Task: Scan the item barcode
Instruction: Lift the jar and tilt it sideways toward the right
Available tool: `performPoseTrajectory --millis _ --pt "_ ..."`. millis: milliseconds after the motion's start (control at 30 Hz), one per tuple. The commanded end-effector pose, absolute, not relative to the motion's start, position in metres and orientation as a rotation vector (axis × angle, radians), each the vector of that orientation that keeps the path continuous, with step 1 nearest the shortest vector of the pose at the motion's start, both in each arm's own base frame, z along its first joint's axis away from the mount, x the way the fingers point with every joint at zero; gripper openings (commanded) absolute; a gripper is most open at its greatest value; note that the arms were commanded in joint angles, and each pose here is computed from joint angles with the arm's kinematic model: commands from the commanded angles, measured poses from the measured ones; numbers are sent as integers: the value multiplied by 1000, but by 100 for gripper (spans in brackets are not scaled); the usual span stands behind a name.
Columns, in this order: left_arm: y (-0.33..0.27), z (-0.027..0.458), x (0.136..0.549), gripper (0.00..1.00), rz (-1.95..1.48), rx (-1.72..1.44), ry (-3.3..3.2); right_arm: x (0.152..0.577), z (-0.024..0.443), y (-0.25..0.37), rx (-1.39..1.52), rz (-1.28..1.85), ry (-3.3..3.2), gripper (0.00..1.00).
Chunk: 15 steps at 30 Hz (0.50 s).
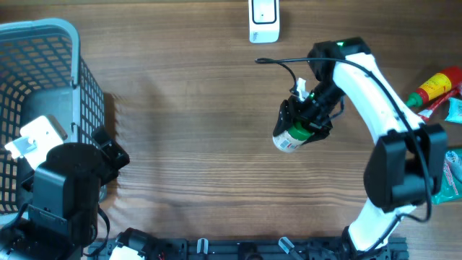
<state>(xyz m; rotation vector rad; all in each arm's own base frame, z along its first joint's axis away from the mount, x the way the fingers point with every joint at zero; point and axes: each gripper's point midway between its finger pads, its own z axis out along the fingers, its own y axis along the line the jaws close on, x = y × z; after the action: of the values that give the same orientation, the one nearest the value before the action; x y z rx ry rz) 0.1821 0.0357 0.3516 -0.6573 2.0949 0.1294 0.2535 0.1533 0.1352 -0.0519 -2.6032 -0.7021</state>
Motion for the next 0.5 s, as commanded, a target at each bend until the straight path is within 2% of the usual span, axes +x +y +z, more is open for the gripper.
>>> performPoseTrajectory --millis 0,67,333,467 --pt "36 354 182 100 115 -676 2081 247 179 171 103 -961 -2630 69" --pt "36 354 182 100 115 -676 2081 237 193 174 130 -996 -2653 72" --pt "36 354 182 100 115 -676 2081 225 219 182 34 -1051 -2662 71" --pt "36 354 182 100 115 -676 2082 224 255 210 -17 -1367 -2459 71"
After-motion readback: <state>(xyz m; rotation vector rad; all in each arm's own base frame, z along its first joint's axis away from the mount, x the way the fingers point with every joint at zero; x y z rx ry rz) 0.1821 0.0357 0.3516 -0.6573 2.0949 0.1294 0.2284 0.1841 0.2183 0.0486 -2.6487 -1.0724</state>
